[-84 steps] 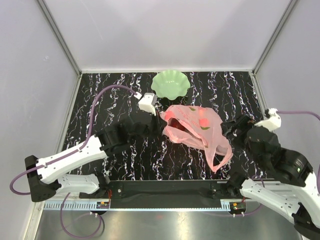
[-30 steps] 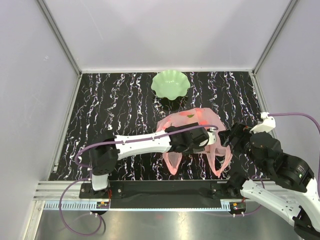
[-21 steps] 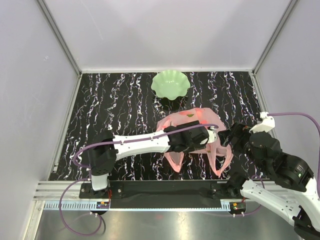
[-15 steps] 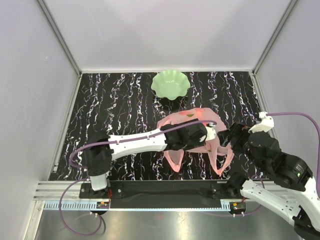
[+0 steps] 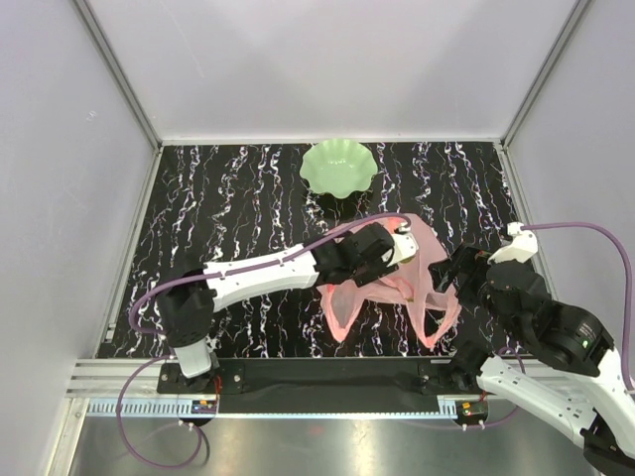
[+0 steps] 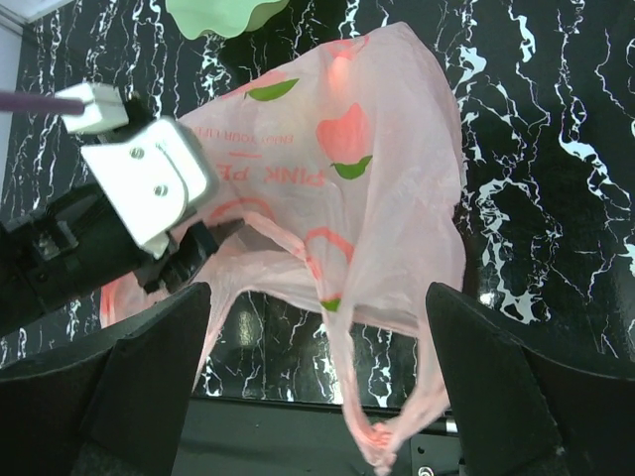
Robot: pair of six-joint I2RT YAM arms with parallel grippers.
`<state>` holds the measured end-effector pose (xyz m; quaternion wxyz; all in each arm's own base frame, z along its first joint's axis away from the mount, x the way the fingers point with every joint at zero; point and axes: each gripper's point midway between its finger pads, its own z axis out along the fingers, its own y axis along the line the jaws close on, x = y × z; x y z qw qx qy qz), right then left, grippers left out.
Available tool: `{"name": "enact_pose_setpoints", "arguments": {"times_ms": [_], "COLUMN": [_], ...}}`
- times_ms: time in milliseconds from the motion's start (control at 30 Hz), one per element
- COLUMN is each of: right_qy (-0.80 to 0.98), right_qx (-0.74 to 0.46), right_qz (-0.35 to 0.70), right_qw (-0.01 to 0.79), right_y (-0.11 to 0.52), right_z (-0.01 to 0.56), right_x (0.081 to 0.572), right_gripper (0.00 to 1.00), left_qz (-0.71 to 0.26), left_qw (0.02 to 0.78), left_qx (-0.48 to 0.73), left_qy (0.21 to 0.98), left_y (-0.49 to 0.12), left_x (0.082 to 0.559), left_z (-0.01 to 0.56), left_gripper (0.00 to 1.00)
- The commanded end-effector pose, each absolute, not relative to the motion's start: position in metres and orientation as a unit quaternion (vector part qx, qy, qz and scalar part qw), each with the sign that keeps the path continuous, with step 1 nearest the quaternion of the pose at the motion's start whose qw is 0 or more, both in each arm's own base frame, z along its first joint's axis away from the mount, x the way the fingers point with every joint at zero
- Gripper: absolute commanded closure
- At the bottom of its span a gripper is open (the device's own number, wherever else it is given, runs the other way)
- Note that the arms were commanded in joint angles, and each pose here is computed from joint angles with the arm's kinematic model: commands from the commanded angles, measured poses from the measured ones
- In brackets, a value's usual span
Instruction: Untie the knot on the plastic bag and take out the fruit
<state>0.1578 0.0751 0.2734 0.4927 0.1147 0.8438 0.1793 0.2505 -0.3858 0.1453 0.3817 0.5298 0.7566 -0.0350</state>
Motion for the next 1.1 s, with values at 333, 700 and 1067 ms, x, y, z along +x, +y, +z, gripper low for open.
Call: {"name": "enact_pose_setpoints", "arguments": {"times_ms": [333,700,1067], "right_qy": [0.85,0.851,0.851], "right_qx": [0.104,0.105,0.1], "right_qz": [0.192,0.194,0.193], "right_qw": [0.479,0.477,0.478], "right_y": [0.091,0.093,0.095], "right_z": [0.267,0.266,0.265], "right_x": [0.163,0.163,0.164], "right_gripper": [0.02,0.02,0.02], "left_qz": [-0.125,-0.038,0.0], "left_qw": [0.374,0.41,0.474], "left_qx": [0.542,0.513,0.463], "left_qy": [0.742,0.753,0.749], "left_y": [-0.386,-0.384,-0.382], "left_x": [0.204,0.239,0.263], "left_z": [0.155,0.151,0.18], "left_gripper": [0.37,0.38,0.39]}}
